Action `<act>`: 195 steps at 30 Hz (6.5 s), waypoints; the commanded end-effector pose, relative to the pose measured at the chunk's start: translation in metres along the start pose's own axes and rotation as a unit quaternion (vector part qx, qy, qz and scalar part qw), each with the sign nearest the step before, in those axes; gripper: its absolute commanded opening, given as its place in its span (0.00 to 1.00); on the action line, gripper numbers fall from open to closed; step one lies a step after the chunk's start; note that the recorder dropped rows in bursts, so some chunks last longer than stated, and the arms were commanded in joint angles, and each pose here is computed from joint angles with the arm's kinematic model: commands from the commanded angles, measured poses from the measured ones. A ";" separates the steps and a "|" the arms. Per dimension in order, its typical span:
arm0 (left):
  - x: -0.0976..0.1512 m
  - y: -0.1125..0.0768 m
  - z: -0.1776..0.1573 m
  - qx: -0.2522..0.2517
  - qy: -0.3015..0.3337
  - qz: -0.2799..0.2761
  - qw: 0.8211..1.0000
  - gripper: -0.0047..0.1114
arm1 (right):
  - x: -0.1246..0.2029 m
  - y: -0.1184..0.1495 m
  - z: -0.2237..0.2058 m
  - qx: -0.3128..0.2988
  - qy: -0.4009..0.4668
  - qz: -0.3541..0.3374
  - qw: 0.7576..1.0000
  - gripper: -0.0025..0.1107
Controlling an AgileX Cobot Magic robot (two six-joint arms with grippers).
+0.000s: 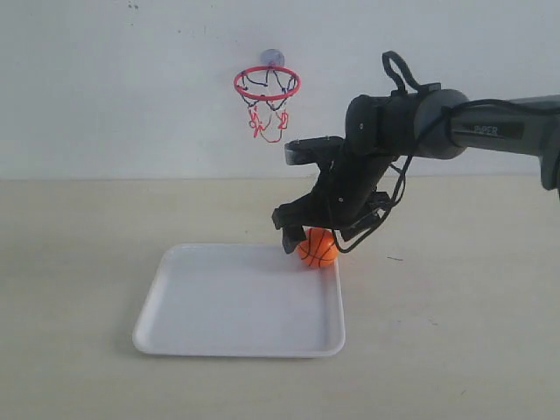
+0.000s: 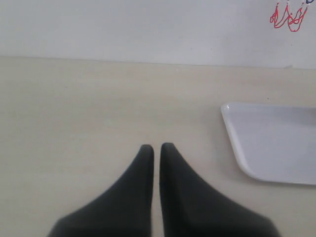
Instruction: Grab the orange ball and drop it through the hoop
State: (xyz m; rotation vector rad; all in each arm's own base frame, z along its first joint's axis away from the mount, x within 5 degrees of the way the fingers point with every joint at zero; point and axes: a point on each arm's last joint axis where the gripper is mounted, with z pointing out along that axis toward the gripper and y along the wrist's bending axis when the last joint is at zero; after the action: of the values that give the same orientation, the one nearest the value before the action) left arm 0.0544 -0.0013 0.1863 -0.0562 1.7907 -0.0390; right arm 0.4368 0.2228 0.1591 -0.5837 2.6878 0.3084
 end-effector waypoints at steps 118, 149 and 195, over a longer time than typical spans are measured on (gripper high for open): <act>0.000 0.000 0.000 0.000 -0.004 -0.007 1.000 0.08 | -0.093 -0.036 -0.127 -0.101 -0.465 -0.128 0.870 0.02; 0.000 0.000 0.000 0.000 -0.004 -0.007 1.000 0.08 | -0.125 -0.042 -0.079 -0.148 -0.490 -0.081 0.855 0.54; 0.000 0.000 0.000 0.000 -0.004 -0.007 1.000 0.08 | -0.037 -0.113 -0.139 -0.132 -0.075 0.002 0.988 0.02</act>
State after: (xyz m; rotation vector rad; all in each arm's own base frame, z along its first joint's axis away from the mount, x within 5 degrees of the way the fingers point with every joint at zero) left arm 0.0544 -0.0013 0.1863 -0.0562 1.7907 -0.0390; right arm 0.4901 0.1028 0.2755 -0.6148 2.4584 0.7617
